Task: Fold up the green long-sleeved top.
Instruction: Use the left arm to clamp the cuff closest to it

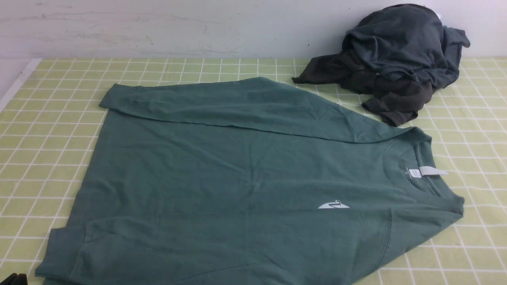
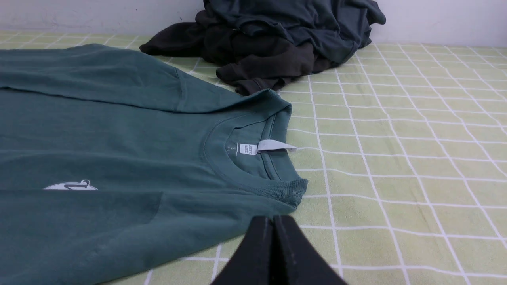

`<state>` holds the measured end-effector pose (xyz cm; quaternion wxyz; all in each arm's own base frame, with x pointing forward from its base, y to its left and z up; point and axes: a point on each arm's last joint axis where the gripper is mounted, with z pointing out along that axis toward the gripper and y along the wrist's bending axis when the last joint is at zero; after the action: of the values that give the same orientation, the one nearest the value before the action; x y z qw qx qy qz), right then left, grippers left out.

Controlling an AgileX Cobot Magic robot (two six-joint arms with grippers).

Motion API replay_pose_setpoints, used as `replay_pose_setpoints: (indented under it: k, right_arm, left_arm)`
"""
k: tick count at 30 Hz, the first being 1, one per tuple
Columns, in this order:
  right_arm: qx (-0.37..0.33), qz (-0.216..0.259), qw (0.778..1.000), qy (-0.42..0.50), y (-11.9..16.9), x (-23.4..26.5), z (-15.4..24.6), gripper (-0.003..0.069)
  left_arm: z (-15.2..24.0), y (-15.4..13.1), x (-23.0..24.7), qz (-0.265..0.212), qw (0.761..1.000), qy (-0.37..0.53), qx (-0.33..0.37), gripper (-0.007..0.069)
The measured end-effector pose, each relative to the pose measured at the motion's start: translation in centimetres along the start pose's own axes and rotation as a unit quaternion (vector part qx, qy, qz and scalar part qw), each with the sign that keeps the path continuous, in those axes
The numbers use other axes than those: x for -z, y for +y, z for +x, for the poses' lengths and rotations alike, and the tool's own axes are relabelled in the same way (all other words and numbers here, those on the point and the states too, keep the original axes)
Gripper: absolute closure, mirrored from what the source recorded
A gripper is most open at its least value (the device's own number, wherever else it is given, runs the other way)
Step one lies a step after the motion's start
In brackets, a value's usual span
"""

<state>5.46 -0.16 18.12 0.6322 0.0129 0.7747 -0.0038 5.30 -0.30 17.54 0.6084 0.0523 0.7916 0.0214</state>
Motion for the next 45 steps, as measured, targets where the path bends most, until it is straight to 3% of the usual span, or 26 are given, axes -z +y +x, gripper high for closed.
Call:
replay_pose_setpoints:
  k: [38,45]
  right_arm:
    - [0.008,0.000,1.000,0.000,0.0,0.0,0.0,0.0673]
    - [0.016,-0.002,0.998,-0.060,0.1,0.0,-0.9,0.0673]
  left_arm:
    - [0.0,0.0,0.0,0.000,1.000,-0.001,0.000,0.0626]
    - [-1.1,0.3,0.0,-0.031,0.997,-0.066,0.000,0.0626]
